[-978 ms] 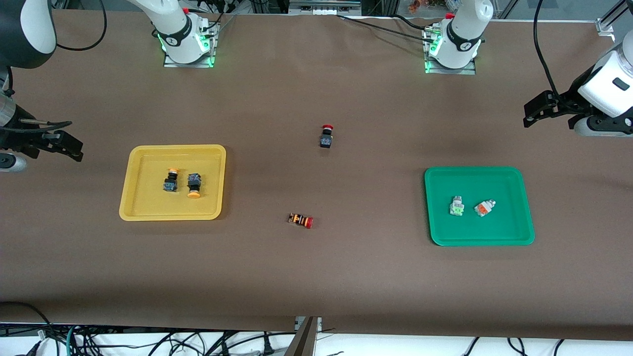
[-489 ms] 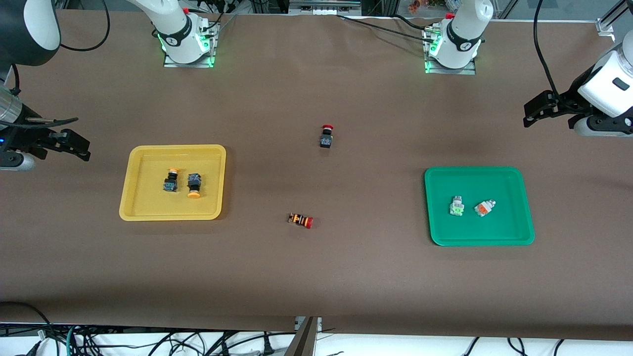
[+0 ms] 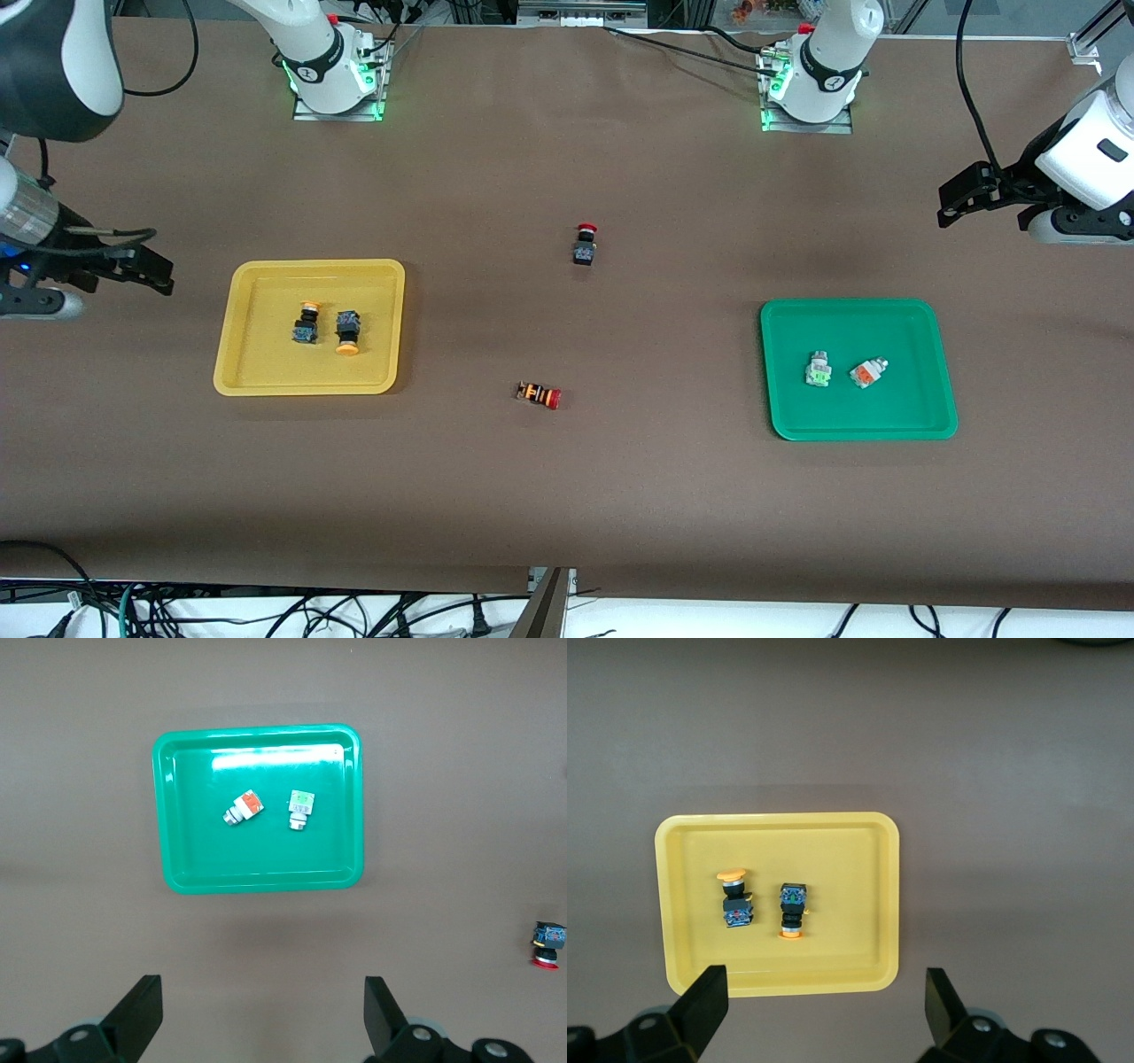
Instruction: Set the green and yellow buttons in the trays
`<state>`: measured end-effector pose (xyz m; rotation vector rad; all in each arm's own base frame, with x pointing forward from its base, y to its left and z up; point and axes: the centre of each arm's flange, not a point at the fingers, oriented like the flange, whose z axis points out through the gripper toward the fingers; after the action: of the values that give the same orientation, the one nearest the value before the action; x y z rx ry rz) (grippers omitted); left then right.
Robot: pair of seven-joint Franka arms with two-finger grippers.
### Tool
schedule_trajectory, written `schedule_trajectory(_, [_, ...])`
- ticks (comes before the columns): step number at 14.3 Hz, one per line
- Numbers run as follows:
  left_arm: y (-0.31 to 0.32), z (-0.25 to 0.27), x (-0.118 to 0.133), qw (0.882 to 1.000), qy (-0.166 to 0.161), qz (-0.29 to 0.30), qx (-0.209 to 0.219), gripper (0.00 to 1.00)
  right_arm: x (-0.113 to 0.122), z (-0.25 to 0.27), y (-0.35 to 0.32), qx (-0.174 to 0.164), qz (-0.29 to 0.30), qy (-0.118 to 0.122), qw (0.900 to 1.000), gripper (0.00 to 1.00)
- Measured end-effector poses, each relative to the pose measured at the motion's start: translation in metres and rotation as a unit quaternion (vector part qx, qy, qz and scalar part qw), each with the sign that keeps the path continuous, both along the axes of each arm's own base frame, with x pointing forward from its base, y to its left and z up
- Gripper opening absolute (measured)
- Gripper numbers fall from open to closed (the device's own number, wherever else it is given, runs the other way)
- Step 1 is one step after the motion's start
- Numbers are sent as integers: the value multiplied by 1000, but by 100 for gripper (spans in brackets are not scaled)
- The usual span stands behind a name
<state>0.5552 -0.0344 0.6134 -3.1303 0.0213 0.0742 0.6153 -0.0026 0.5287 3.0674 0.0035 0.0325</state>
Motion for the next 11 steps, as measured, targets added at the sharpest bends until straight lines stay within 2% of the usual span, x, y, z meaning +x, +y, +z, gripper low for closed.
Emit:
schedule_trajectory(4, [0, -1, -1, 1000, 3, 0, 0, 100, 4, -6, 13, 19, 3, -3, 1000, 99])
schedule_trajectory(11, [0, -1, -1, 1000, 4, 0, 0, 100, 5, -9, 24, 20, 11, -3, 1000, 99])
